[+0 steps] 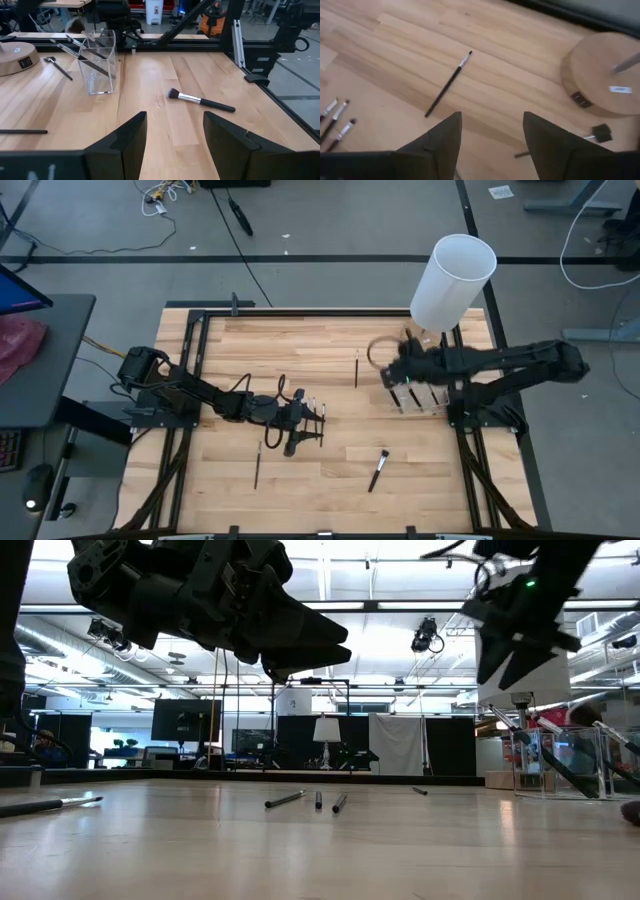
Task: Put items in baskets/containers
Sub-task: Put the black brow brush into the transparent bin
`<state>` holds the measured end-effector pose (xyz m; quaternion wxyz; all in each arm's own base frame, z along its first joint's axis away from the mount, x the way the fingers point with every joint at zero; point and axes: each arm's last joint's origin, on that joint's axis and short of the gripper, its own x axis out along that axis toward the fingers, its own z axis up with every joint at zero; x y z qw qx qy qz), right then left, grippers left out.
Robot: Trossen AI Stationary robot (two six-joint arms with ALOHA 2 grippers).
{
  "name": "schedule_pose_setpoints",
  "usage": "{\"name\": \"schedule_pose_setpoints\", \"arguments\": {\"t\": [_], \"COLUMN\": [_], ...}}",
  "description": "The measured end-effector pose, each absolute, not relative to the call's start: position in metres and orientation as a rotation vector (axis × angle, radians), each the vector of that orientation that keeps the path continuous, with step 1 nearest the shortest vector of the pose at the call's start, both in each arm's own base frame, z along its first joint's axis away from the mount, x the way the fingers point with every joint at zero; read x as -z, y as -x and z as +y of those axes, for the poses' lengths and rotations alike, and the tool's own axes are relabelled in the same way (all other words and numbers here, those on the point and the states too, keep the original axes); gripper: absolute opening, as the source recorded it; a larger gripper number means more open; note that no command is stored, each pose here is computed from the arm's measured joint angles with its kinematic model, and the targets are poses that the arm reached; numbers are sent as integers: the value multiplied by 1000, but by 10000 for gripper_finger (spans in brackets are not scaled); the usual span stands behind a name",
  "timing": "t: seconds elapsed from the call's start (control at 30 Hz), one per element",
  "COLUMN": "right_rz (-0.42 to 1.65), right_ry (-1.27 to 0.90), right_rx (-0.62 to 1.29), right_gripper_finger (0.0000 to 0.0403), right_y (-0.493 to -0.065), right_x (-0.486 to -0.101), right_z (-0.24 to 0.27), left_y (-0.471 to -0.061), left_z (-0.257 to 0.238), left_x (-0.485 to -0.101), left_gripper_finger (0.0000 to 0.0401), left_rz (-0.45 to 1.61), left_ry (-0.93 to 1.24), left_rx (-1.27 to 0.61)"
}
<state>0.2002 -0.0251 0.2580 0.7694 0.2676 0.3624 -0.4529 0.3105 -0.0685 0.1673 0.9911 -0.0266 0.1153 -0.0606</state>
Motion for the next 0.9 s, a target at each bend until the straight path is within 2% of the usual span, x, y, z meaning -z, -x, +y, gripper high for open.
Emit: {"name": "schedule_pose_setpoints", "arguments": {"t": [0.1, 0.27, 0.6, 0.73, 0.9], "right_rz": [839, 1005, 1346, 1456, 1468], "right_ry": [-669, -750, -712, -703, -684], "right_rx": [977, 1090, 1162, 1182, 1180], "right_gripper_finger": [194, 151, 9, 14, 3], "right_y": [-203, -201, -202, -197, -193], "right_x": [-255, -232, -190, -182, -172], "right_z": [-51, -87, -113, -111, -110], "left_y": [-310, -310, -310, -309, -309], "left_z": [-68, -68, -71, -73, -73], "left_x": [-167, -167, -166, -166, -166], "left_gripper_finger": [197, 197, 197, 197, 197], "left_rz": [236, 236, 242, 242, 243], "left_ry": [52, 52, 27, 24, 23], "left_rx": [121, 121, 132, 137, 139]}}
